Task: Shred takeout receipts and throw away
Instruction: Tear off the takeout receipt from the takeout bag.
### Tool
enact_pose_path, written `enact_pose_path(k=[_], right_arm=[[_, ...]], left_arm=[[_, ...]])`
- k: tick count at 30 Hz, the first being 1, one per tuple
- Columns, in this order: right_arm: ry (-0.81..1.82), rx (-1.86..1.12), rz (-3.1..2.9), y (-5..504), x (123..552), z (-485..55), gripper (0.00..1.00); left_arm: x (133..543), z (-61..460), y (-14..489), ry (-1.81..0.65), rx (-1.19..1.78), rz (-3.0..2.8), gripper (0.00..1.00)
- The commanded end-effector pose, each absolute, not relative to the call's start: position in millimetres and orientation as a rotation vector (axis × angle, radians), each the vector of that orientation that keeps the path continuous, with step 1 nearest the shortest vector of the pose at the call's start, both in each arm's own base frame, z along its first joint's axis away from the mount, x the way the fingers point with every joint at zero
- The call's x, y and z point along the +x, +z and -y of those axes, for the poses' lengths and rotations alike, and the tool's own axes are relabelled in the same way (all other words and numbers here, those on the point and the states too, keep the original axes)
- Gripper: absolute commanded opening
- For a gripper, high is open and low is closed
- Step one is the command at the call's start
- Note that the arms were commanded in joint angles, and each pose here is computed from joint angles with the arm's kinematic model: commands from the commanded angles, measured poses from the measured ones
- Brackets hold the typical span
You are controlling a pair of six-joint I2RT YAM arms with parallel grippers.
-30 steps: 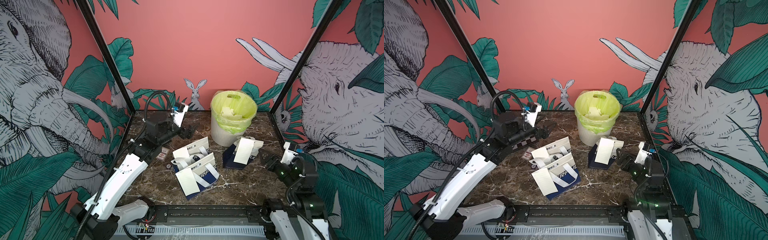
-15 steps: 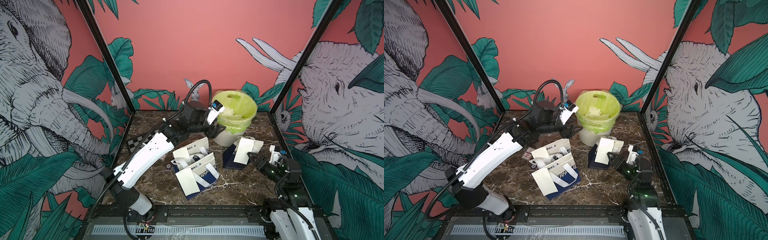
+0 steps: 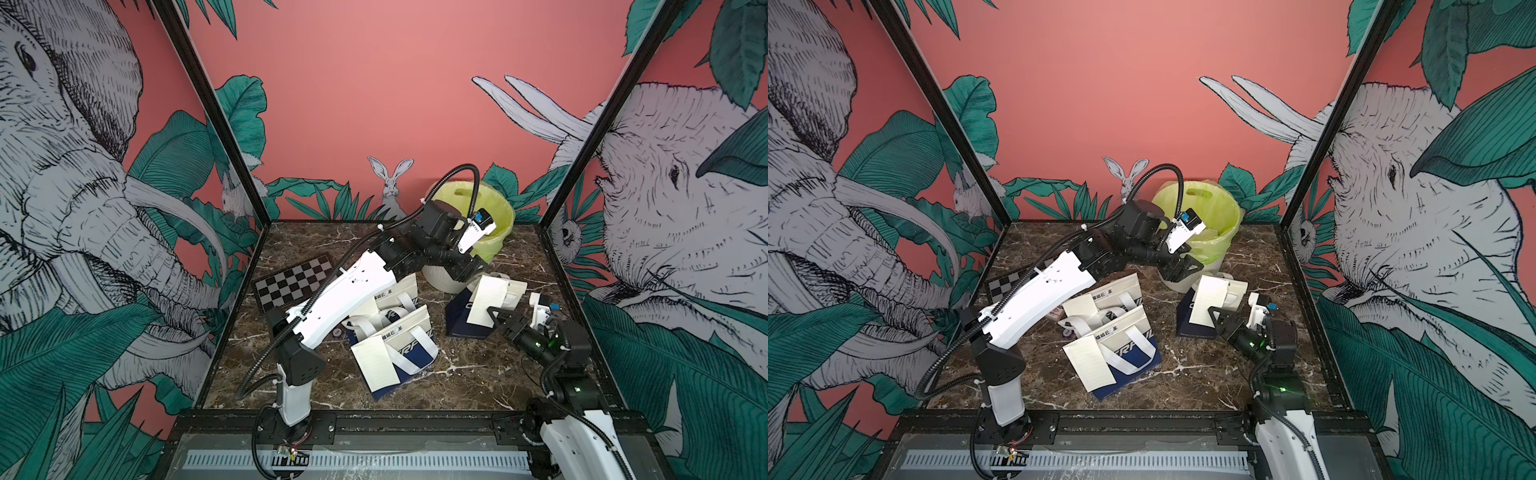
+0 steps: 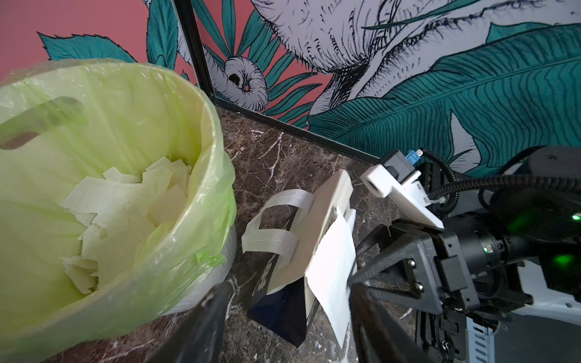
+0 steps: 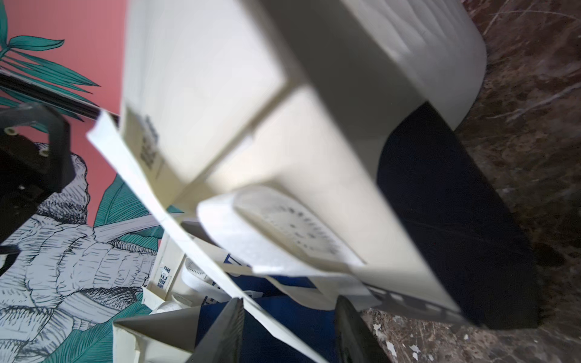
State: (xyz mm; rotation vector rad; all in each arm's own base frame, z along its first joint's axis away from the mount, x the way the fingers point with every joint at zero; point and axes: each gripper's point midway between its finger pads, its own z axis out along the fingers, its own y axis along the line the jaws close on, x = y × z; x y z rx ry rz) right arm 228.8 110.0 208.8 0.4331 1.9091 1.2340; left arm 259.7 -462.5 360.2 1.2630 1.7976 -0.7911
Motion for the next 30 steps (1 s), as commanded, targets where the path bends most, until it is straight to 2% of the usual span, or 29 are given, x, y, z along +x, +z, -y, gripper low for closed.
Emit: enact_pose_path(k=[1,4,9,12,14,18,20,21,30], right_arm=[[1.281,0.415,-1.826,229,232,-113,0.48],[1.288,0.402,-1.815,232,232,-115,0.46],[1.307,0.363,-1.780,247,229,-117,0.29],[1.308,0.359,-1.752,254,226,-116,0.25],[1.313,0.365,-1.726,260,226,-114,0.18],[1.328,0.349,-1.675,272,223,-114,0.19],[1.325,0.340,-1.649,278,222,-112,0.29],[1.323,0.338,-1.640,280,222,-112,0.30],[1.350,0.330,-1.599,295,238,-114,0.27]], left_arm=[[250,467,365,-0.842,1.285,-1.790,0.64],[251,473,364,-0.859,1.284,-1.782,0.65],[260,471,359,-0.800,1.260,-1.795,0.66],[267,467,357,-0.748,1.231,-1.798,0.67],[271,463,355,-0.714,1.212,-1.802,0.68],[278,455,355,-0.652,1.180,-1.802,0.71],[279,452,355,-0.638,1.163,-1.796,0.71],[279,451,354,-0.638,1.163,-1.793,0.71],[277,441,340,-0.606,1.169,-1.806,0.71]])
